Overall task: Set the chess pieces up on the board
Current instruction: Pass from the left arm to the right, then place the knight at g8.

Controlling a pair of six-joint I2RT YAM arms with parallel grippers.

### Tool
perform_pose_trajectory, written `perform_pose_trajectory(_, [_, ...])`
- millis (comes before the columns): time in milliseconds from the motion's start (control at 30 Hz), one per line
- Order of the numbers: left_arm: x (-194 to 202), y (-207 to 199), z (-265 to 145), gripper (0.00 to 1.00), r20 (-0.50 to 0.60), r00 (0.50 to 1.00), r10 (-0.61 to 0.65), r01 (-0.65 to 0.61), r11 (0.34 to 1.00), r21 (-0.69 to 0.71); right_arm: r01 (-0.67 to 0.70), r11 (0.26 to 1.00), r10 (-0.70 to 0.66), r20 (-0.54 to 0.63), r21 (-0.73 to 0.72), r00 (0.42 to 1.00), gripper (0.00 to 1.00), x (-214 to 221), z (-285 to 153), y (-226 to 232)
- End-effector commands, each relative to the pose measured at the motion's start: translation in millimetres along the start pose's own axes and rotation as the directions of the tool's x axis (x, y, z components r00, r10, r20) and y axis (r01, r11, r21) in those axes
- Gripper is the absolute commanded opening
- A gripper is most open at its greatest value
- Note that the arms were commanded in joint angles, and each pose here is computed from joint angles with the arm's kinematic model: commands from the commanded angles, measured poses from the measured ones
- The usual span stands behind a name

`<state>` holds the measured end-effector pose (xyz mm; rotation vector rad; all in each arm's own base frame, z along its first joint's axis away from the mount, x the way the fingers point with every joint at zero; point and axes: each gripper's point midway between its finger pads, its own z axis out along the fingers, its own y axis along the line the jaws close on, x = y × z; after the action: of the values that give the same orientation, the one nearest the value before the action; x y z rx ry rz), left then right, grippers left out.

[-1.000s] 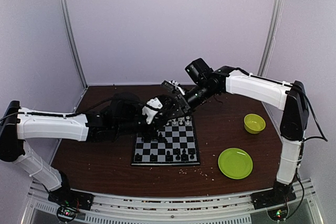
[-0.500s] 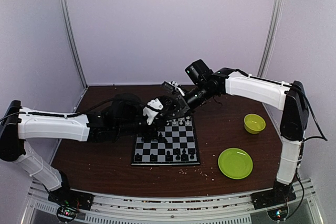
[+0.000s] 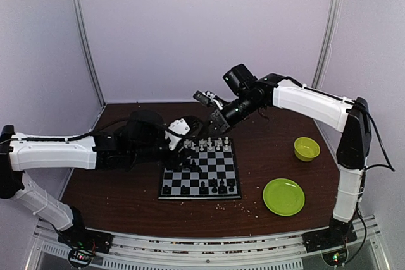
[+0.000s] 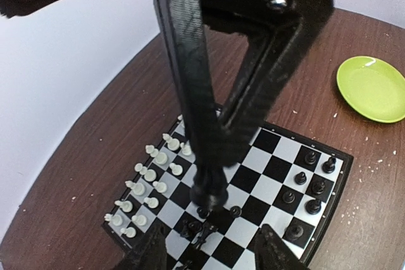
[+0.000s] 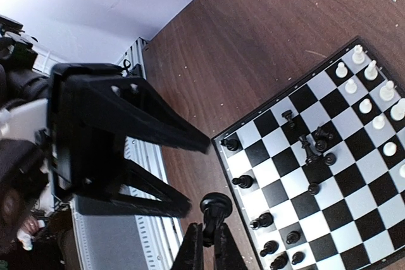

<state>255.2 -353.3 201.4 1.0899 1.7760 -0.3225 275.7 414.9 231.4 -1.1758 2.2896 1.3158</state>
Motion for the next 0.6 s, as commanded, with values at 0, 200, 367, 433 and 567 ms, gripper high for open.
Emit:
perform_pose_trajectory(0, [-26.2,32.8,-53.0,0.51,0.031,0.999,0.031,-0.029,0.997,-0.077,0.122,0.985,-0.118,-0.037,0.124,0.992,0.0,-2.6,-11.2,-10.3])
perform_pose_trajectory(200, [-35.5,113.9,-114.4,0.66,0.084,0.989,-0.122,0.14,0.956,-0.259,0.255,0.939,-0.239,-0.095,0.23,0.966,0.0,-11.0,-14.1,-13.0])
perform_pose_trajectory(367, [-38.6,184.0,-136.5,0.68,0.093,0.954,-0.286,0.3,0.886,-0.354,0.372,0.889,-0.331,-0.187,0.267,0.925,0.0,-7.3,5.4,-6.8])
perform_pose_trajectory(433, [-33.6,203.5,-136.1,0.68,0.091,0.943,-0.322,0.331,0.864,-0.379,0.415,0.868,-0.361,-0.227,0.273,0.904,0.0,-4.9,16.2,-3.3])
perform_pose_trajectory(567, [-9.0,219.1,-124.1,0.68,0.104,0.919,-0.379,0.39,0.846,-0.362,0.507,0.819,-0.413,-0.337,0.268,0.846,0.0,11.5,46.2,2.6])
